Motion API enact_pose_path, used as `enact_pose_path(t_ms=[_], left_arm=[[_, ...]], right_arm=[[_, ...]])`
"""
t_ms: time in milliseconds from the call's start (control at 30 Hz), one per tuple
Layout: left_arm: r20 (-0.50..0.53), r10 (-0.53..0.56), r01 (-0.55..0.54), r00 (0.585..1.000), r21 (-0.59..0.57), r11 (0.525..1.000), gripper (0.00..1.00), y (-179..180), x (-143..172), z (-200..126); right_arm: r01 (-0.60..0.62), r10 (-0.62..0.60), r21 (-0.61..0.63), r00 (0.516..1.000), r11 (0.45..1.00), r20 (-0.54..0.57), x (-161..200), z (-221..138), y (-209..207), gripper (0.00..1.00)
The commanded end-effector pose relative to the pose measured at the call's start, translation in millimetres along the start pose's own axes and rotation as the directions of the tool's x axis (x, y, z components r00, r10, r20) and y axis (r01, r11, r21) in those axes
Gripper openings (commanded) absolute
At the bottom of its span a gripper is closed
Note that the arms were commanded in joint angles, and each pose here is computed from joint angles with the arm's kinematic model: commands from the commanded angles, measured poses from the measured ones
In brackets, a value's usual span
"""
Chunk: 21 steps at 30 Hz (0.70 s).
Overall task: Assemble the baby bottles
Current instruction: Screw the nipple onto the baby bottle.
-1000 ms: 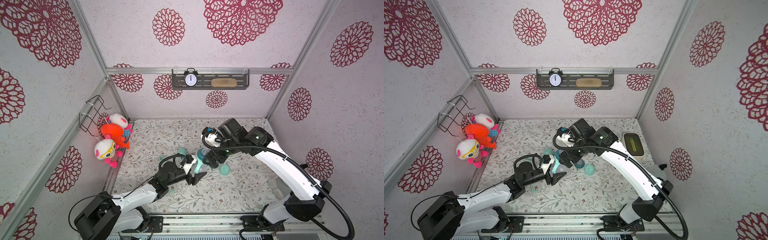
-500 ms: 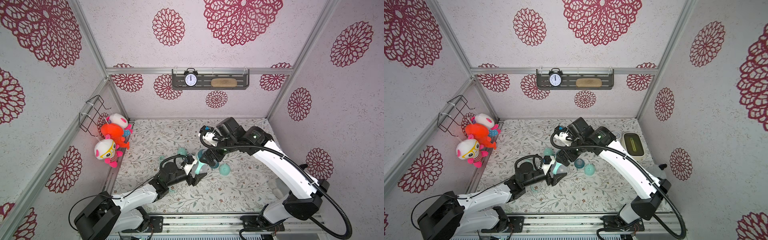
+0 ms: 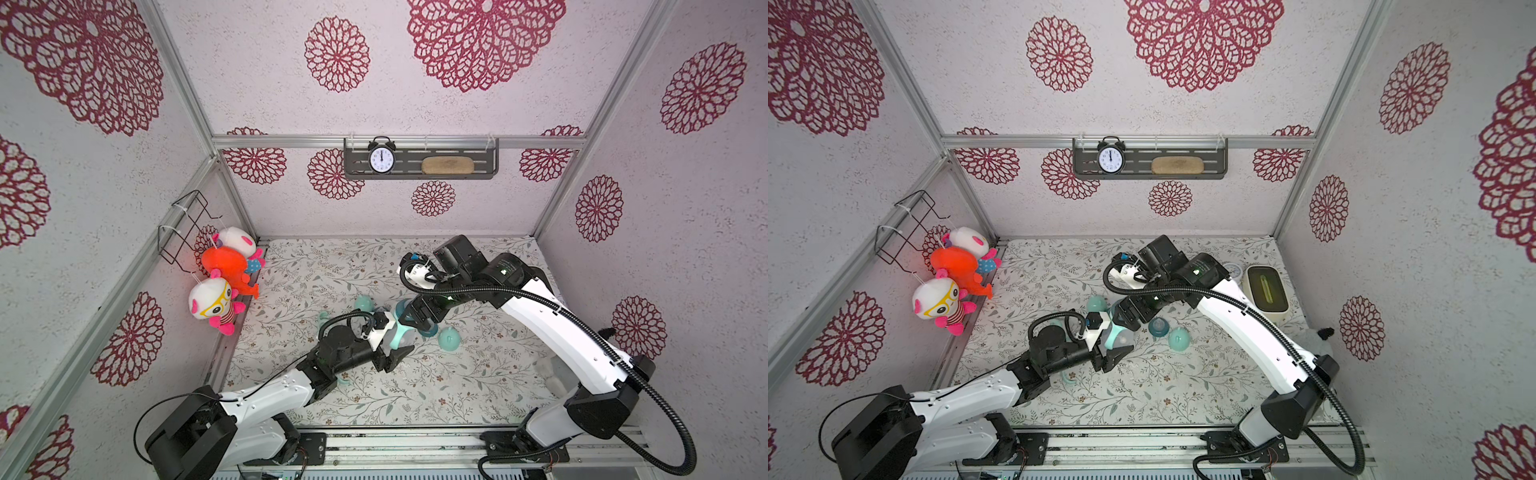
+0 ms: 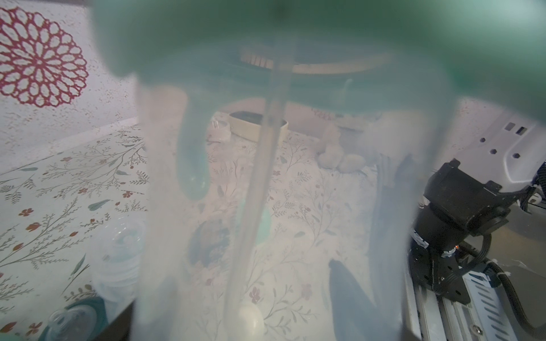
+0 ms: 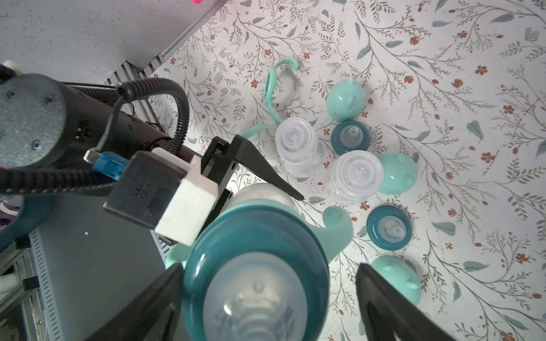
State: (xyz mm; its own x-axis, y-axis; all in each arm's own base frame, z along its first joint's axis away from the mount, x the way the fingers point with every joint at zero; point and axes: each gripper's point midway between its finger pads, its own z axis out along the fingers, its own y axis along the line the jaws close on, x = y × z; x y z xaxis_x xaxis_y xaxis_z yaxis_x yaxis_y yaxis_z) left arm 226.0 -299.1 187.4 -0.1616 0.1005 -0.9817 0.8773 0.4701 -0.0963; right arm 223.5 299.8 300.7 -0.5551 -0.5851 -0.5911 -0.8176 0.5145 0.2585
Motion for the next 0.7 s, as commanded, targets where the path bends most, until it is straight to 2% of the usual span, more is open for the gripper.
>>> enact_pose_path(t_ms=[0,667], left_arm=[[0.059,0.037,-0.038,0.998,0.009,0.999,0.0,-4.2,-22.2,2.0],[0.056,0.045,-0.045,0.997,-0.003,0.999,0.0,-3.0,-23.0,2.9]], right_arm=[[0.012,-0.011,-0.031,0.999,0.999,0.044,-7.3,-8.2,6.1,0.9],[-0.001,0.002,-0.056,1.0,0.998,0.026,-6.1,-2.2,5.4,0.78]])
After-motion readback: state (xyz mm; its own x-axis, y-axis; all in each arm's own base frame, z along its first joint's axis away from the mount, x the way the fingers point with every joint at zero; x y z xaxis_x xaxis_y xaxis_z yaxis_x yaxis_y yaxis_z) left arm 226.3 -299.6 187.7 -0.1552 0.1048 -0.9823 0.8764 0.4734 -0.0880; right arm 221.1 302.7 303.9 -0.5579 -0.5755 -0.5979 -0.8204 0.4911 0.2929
